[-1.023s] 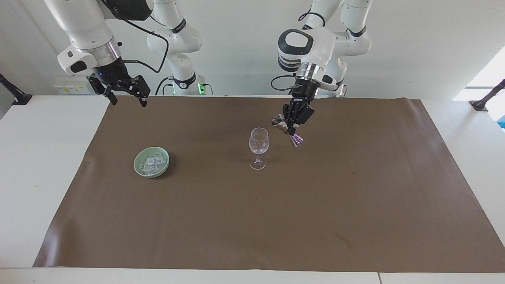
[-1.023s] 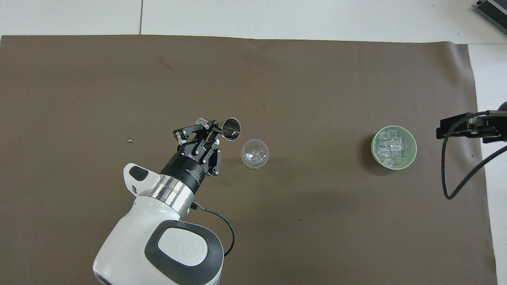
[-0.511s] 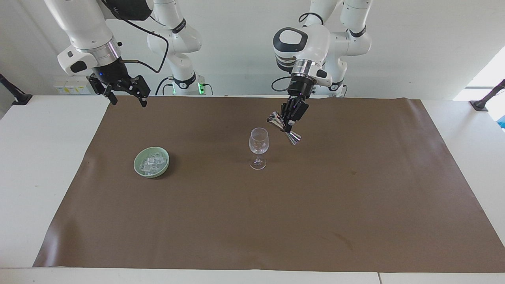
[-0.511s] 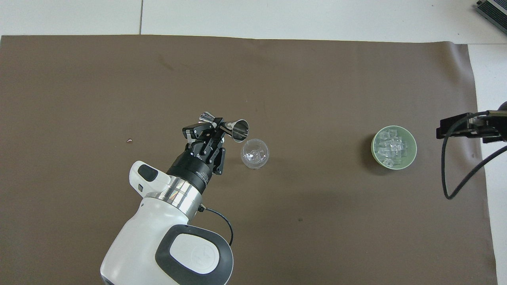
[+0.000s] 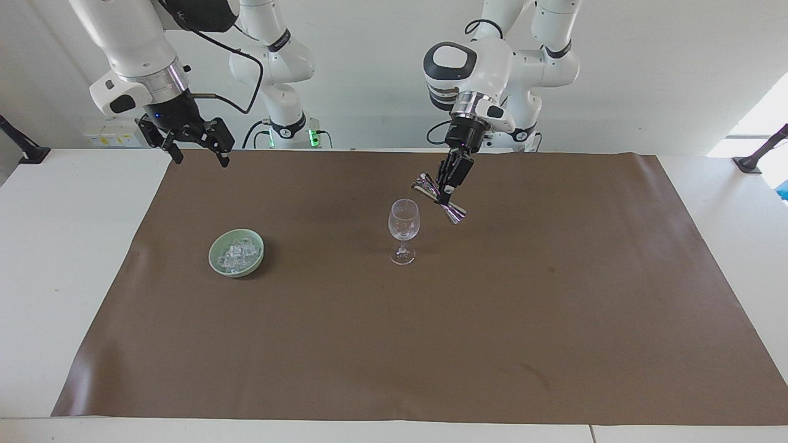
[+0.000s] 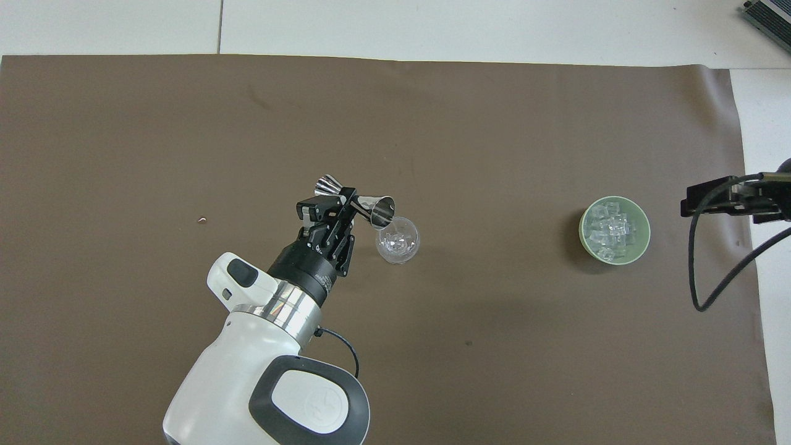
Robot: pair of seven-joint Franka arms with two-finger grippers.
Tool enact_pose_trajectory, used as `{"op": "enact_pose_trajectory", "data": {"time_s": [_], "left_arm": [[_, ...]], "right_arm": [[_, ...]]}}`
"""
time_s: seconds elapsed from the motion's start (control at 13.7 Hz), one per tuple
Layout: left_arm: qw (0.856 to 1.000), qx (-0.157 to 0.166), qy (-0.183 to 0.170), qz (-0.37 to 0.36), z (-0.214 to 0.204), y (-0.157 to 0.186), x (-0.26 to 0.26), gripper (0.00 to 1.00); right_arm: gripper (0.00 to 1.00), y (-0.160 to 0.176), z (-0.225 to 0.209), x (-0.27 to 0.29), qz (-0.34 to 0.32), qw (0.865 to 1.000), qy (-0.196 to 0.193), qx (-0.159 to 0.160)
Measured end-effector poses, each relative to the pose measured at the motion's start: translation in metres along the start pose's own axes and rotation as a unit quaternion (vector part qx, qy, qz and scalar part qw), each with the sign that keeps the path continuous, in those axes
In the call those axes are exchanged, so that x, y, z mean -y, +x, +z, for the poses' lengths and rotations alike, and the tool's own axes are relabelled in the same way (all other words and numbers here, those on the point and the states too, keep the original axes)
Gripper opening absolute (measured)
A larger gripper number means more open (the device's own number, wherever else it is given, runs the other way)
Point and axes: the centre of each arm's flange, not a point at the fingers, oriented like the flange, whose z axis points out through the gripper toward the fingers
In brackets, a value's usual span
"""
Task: Pour wine and add ice with both arms
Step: 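Tilt the jigger over the clear glass with the left gripper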
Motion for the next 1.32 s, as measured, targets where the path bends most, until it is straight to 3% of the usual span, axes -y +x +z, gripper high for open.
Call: {"op": "enact_pose_trajectory", "data": {"time_s": [1.32], "left_arm": [[0.992, -0.002, 0.015, 0.127, 0.0085, 0.0044, 0.0107, 0.21]], "right_arm": [[1.00, 0.0000, 0.0000, 0.0000, 0.000, 1.000, 0.000, 0.000]]}}
